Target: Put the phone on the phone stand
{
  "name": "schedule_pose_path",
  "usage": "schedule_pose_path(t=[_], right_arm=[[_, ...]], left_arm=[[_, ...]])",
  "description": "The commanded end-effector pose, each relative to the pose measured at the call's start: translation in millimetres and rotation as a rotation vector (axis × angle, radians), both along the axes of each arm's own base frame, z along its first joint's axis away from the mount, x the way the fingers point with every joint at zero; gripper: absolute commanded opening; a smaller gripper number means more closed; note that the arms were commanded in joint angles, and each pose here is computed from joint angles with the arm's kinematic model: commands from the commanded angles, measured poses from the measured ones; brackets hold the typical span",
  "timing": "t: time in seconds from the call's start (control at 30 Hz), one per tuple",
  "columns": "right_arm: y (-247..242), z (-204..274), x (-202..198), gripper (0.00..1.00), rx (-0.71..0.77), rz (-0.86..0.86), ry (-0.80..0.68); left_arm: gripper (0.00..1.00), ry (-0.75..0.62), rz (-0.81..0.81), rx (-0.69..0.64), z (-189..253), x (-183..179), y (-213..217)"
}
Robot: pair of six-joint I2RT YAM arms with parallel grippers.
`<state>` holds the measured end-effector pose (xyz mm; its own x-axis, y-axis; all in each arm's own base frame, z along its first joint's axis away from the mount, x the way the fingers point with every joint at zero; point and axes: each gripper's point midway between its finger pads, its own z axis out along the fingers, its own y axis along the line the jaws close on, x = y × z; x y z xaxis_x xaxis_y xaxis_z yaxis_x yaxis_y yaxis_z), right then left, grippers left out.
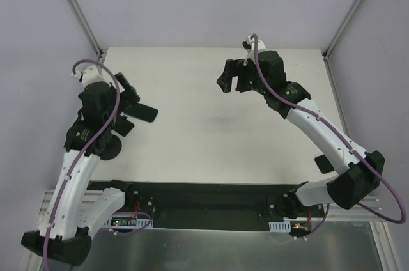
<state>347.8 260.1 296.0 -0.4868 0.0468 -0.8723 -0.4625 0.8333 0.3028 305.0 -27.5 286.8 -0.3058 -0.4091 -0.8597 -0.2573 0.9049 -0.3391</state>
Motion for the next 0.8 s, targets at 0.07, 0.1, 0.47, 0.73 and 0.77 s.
schedule_pose_path(t=[0.07,0.1,0.47,0.73,0.77], right_arm=[[-16,33,-14,0.96,-0.024,0.019,-0.117],[-18,33,-14,0.96,-0.031,0.013,-0.123],[-28,39,-23,0.96,-0.024,0.0,-0.151],[-42,45,-24,0.96,-0.035,-0.05,-0.192],[-43,44,-24,0.96,-0.043,-0.055,-0.197]], left_arm=[[0.98,0.17,0.238,0.103,-31,-91,59],[0.97,0.171,0.264,0.094,-25,-97,62],[0.89,0.455,0.419,-0.023,-84,-153,66],[0.65,0.471,0.503,0.002,-96,-139,85],[0.62,0.481,0.522,0.014,-98,-139,89]])
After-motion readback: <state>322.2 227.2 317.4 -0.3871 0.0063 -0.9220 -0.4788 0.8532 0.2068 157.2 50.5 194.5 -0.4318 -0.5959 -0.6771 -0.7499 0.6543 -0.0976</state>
